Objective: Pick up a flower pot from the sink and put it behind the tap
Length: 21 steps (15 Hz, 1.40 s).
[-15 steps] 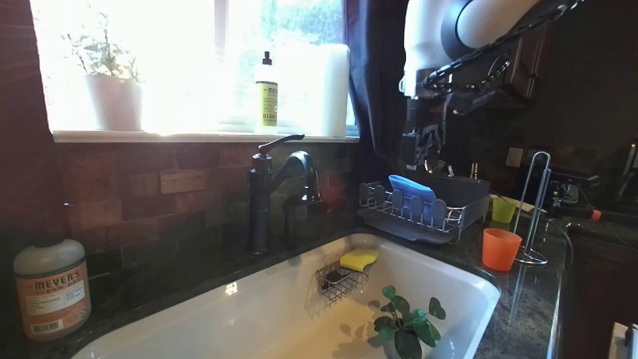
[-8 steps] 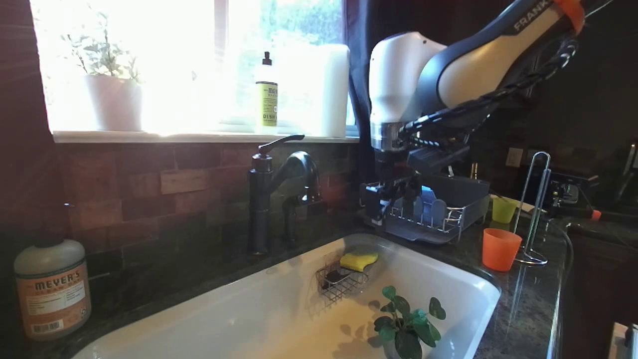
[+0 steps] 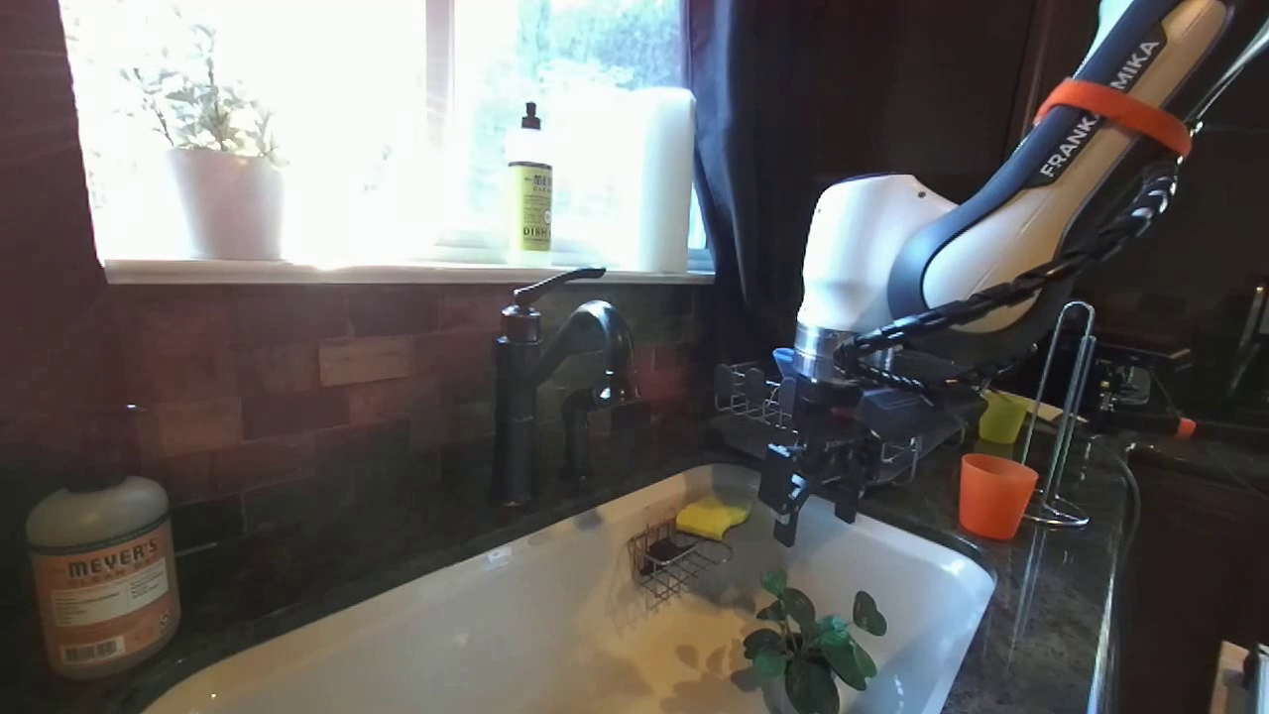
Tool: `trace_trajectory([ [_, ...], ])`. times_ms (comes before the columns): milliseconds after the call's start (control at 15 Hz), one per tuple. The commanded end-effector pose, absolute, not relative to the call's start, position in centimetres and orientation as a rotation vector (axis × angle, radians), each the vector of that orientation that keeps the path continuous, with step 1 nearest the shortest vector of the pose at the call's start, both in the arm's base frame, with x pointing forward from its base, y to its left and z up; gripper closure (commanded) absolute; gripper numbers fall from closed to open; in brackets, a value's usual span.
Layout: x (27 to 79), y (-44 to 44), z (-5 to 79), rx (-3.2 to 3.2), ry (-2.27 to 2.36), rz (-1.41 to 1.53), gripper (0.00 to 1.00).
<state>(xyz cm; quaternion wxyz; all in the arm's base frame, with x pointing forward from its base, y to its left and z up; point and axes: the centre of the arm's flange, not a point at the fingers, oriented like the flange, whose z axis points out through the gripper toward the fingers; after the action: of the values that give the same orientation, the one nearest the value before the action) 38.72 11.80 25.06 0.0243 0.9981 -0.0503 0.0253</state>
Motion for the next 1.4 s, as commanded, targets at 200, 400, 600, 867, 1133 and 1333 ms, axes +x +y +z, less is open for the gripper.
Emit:
trace_trajectory([
  [200,41.3,11.1,23.3,3.08,-0.159,0.1,0.0],
  [400,42.6,8.9,21.2,3.097,-0.202,0.093,0.0],
  [600,44.2,7.8,18.1,3.144,-0.266,0.112,0.0],
  [867,46.0,9.1,14.9,3.167,-0.319,0.137,0.0],
  [1133,46.9,10.5,12.6,3.189,-0.382,0.097,0.0],
  [1333,46.4,11.7,11.1,3.197,-0.519,0.046,0.0],
])
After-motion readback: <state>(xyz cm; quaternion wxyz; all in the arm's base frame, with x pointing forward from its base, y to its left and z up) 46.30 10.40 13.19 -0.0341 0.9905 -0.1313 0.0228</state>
